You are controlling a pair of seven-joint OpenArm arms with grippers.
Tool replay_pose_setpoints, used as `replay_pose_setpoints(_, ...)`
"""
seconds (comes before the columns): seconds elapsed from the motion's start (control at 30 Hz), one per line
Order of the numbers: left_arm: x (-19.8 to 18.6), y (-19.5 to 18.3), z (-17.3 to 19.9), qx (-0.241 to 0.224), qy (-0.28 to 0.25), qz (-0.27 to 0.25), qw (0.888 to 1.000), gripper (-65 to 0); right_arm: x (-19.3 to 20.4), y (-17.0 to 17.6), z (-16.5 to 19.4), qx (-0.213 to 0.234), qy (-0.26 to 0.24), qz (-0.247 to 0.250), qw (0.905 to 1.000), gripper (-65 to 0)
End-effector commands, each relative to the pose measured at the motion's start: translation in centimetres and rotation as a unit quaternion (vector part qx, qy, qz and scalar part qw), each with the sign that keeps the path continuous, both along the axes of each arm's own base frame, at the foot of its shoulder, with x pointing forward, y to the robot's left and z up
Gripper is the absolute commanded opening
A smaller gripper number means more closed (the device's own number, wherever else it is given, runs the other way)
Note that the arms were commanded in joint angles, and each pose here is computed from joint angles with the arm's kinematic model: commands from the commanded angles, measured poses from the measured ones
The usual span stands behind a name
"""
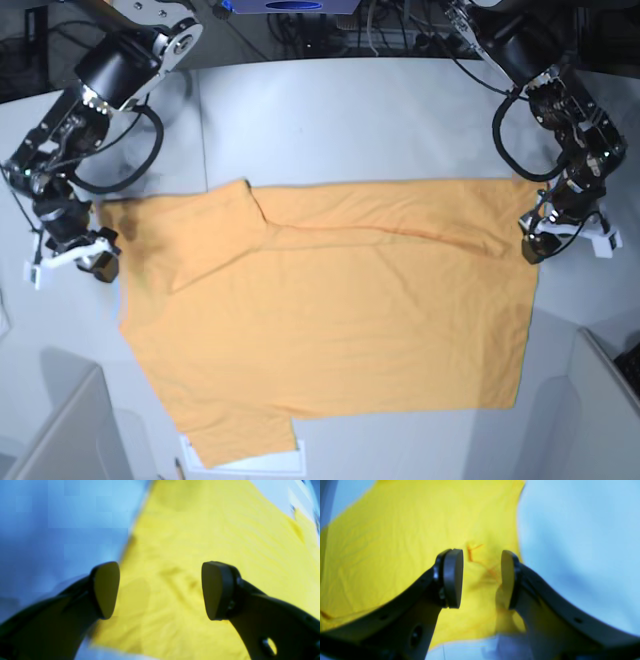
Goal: Fold the T-shirt properly
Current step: 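Pull the shoulder edge with both grippers to straighten the shirt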
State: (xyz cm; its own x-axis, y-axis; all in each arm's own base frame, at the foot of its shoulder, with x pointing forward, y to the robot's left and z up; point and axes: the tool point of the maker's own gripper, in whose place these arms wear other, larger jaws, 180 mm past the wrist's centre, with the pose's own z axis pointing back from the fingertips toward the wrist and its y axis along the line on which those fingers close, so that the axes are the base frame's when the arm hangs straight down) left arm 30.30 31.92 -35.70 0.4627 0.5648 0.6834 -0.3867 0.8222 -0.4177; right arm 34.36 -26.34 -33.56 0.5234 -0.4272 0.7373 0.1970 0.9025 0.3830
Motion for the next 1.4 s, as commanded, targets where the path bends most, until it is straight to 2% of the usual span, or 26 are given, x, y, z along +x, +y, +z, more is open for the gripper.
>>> replay_pose_setpoints(0.0, -0.7, 1.0, 1.2, 0.002, -0.019, 0.011, 1.000, -15.8, -0.3, -1.4, 1.6, -0.001, -0.026, -0.035, 0.9990, -40.8)
replay_pose_setpoints(0.1, -4.0, 1.5, 0.9, -0.039, -0.034, 0.038, 0.998, -16.6, -4.3, -3.0, -0.3, 0.041, 0.008, -0.136, 0.9898, -40.8)
replay_pose_setpoints(0.17, -5.6, 1.0, 0.3, -0.064, -0.035, 0.038, 0.997, -18.8, -5.9, -3.0, -1.2, 0.048, 0.022, -0.156, 0.9864, -40.8)
replay_pose_setpoints(0.33, -7.7, 0.5, -1.1, -0.095, -0.025, 0.044, 0.994, -23.0, -7.3, -2.1, -2.2, 0.054, 0.036, -0.157, 0.9855, -40.8)
replay_pose_setpoints(0.43, -7.6, 0.4, -2.0, -0.111, -0.021, 0.053, 0.992, -23.0, -7.5, -1.0, -3.8, 0.087, 0.048, -0.151, 0.9835, -40.5)
replay_pose_setpoints(0.57, -6.8, 0.2, -2.3, -0.121, -0.023, 0.052, 0.991, -23.0, -7.4, 0.1, -6.0, 0.144, 0.057, -0.152, 0.9761, -40.4)
replay_pose_setpoints(0.73, -6.2, 0.1, -2.4, -0.128, -0.027, 0.053, 0.990, -23.0, -6.7, 0.5, -7.3, 0.162, 0.056, -0.161, 0.9720, -40.7)
replay_pose_setpoints(0.97, -6.1, -0.2, -4.3, -0.159, -0.013, 0.063, 0.985, -23.0, -5.5, 0.6, -9.7, 0.205, 0.081, -0.182, 0.9583, -40.7)
replay_pose_setpoints(1.17, -5.4, -0.5, -4.9, -0.166, -0.008, 0.064, 0.984, -23.0, -4.7, 0.3, -9.6, 0.203, 0.066, -0.193, 0.9578, -40.7)
replay_pose_setpoints(1.37, -5.4, -0.7, -6.0, -0.172, 0.008, 0.066, 0.983, -23.2, -5.1, 0.1, -10.7, 0.207, 0.079, -0.194, 0.9555, -40.7)
